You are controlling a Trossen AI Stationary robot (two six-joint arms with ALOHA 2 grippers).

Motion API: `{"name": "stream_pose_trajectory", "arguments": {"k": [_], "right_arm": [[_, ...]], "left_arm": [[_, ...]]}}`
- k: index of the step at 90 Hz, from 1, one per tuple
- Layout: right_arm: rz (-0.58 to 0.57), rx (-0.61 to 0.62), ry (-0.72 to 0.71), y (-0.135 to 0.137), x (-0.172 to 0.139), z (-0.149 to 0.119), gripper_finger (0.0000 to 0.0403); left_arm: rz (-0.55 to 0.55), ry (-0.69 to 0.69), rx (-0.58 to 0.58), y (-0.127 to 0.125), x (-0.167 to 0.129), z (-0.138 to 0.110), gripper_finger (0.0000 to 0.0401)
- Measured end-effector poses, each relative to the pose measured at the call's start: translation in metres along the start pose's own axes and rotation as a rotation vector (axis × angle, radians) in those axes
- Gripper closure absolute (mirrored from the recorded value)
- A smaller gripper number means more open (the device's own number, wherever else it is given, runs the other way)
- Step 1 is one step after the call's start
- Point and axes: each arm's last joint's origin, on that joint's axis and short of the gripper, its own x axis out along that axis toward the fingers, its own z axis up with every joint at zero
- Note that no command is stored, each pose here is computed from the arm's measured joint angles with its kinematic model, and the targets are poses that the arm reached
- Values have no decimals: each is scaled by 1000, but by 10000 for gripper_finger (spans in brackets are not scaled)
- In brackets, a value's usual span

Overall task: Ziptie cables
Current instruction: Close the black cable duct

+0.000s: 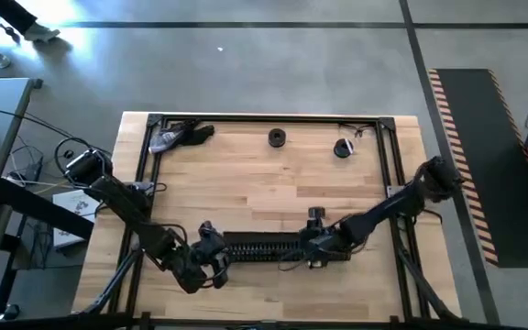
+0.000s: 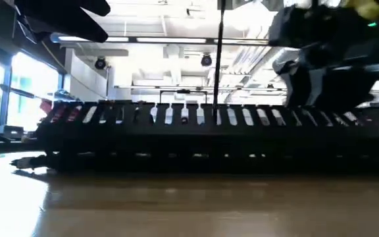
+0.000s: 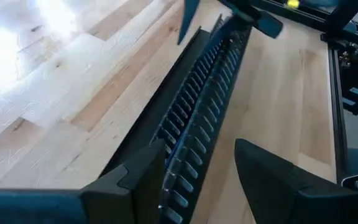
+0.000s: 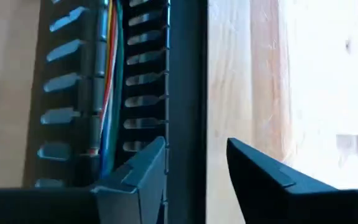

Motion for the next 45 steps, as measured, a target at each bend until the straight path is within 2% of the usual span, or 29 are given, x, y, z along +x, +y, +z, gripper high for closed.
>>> {"name": "stream_pose_trajectory", "arguments": {"k": [11, 24, 36, 45], "right_arm": [[102, 32, -27, -4, 3, 7, 247], [187, 10, -54, 6, -1, 9, 247], [183, 1, -100, 10, -12, 10, 247], [122, 20, -127, 1, -26, 11, 247]], "left_arm": [[0, -1, 1, 0, 0, 0, 225], [1, -1, 1, 0, 0, 0, 225], [4, -3, 13, 1, 1, 1, 225], [5, -4, 19, 1, 1, 1, 225]]}}
